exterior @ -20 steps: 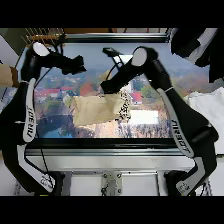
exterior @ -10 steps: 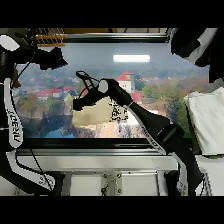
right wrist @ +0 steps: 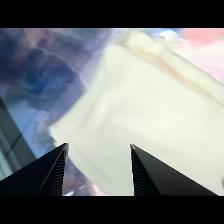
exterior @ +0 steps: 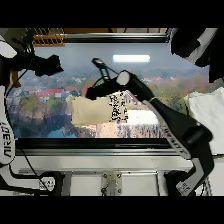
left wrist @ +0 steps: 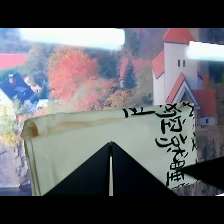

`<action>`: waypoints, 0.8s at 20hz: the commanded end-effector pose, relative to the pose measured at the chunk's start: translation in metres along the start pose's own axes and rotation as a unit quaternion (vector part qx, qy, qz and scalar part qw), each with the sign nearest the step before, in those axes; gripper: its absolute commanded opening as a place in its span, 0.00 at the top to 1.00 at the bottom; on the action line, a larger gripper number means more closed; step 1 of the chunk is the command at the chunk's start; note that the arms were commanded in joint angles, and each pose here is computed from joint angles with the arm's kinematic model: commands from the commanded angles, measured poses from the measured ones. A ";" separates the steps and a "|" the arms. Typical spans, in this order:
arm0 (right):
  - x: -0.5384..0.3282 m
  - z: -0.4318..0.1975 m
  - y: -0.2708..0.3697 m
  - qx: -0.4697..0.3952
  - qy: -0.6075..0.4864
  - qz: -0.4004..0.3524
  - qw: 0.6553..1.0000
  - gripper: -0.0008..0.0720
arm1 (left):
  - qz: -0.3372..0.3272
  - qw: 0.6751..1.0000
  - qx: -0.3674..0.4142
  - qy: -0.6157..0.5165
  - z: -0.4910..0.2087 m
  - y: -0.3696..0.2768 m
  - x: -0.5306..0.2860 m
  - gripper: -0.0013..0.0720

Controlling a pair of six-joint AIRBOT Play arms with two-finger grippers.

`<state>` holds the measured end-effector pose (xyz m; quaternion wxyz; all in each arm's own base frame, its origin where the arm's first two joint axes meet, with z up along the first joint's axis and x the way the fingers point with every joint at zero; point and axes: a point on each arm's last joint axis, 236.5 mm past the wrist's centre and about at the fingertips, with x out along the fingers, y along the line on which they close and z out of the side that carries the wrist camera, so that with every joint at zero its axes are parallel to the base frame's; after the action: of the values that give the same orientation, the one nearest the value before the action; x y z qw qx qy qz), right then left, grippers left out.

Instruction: Fold the clothes and pants, and hang the long-sleeved shirts on hangers.

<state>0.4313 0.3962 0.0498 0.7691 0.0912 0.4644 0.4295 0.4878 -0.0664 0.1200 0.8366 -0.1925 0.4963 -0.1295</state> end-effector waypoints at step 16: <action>-0.010 -0.124 -0.163 0.297 0.071 0.010 0.952 0.00 | -0.014 0.996 0.056 0.074 -0.127 -0.046 0.059 0.97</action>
<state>0.4256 0.2187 -0.0948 0.6922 0.2575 0.6240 0.2553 0.4026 -0.1524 0.0405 0.8026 -0.1443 0.5501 -0.1799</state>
